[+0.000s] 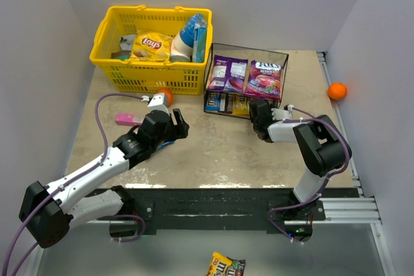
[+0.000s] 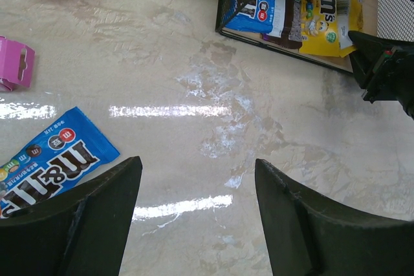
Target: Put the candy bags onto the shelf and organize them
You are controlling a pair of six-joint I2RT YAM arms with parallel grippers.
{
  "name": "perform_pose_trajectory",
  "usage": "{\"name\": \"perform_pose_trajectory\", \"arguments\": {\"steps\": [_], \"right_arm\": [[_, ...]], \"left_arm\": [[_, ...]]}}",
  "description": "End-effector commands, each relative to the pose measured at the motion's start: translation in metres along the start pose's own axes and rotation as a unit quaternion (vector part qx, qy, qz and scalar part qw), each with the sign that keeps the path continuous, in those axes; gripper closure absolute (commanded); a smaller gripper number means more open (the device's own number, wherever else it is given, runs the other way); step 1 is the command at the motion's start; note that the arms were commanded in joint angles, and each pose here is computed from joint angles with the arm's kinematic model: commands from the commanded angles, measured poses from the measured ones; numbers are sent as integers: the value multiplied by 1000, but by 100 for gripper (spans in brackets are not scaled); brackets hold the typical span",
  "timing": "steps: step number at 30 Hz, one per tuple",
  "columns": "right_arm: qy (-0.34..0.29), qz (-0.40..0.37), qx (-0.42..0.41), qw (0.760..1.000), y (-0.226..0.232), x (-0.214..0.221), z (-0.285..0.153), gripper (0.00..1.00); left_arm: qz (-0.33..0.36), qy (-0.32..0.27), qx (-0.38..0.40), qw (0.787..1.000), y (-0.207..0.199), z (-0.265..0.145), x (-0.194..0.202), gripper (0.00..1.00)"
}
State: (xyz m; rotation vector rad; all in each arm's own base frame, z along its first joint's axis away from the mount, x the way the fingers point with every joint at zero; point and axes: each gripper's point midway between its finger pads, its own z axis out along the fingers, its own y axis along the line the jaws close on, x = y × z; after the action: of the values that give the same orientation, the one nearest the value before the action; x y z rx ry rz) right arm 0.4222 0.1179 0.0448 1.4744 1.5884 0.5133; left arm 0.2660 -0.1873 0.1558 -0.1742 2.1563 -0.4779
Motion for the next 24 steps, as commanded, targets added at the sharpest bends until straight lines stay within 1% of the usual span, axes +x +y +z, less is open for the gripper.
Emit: {"name": "perform_pose_trajectory", "arguments": {"steps": [1,2,4,5,8,10,12,13,14,15,16,18,20,21,23,24], "right_arm": [[8,-17,8,1000,-3,-4,-11,77],[8,-17,7,1000,-3,-6,-14,71],[2,-23,14,1000,-11,-12,-18,64],[-1,-21,10,1000,-8,-15,-23,59],[-4,-25,8,1000,-11,-22,-30,51],[-3,-39,11,999,-18,-24,-33,49],[24,-52,1,998,-15,-18,-39,46],[36,-87,0,996,-19,-15,-42,46],[48,-99,6,994,-23,-12,-45,45],[75,-109,7,991,-27,-6,-53,44],[86,-134,8,987,-39,-4,-58,44],[116,-147,-6,982,-46,0,-73,44],[132,-177,-20,975,-49,4,-86,44],[139,-196,-29,970,-49,5,-92,44],[156,-217,-62,962,-38,12,-111,45],[156,-226,-77,958,-29,13,-119,45]], "left_arm": [[-3,-29,6,1000,-7,-6,-21,24],[-5,-29,6,1000,-6,-5,-20,24],[-4,-28,6,1000,-6,-6,-19,24],[-5,-29,7,1000,-6,-6,-20,24],[-5,-30,4,1000,-5,-5,-19,24],[-6,-30,2,1000,-4,-5,-19,24],[-5,-32,-3,999,-1,-5,-19,24],[-3,-29,-8,1000,1,-4,-17,24],[-9,-30,-17,999,4,-4,-16,24],[-12,-28,-24,999,8,-3,-14,23],[-16,-25,-33,999,14,-3,-11,22],[-27,-17,-44,998,23,0,-4,21],[-41,-9,-60,997,36,4,1,20],[-49,-7,-75,996,46,7,1,20],[-57,6,-99,993,60,12,6,20],[-63,13,-123,990,74,16,9,20]]}}
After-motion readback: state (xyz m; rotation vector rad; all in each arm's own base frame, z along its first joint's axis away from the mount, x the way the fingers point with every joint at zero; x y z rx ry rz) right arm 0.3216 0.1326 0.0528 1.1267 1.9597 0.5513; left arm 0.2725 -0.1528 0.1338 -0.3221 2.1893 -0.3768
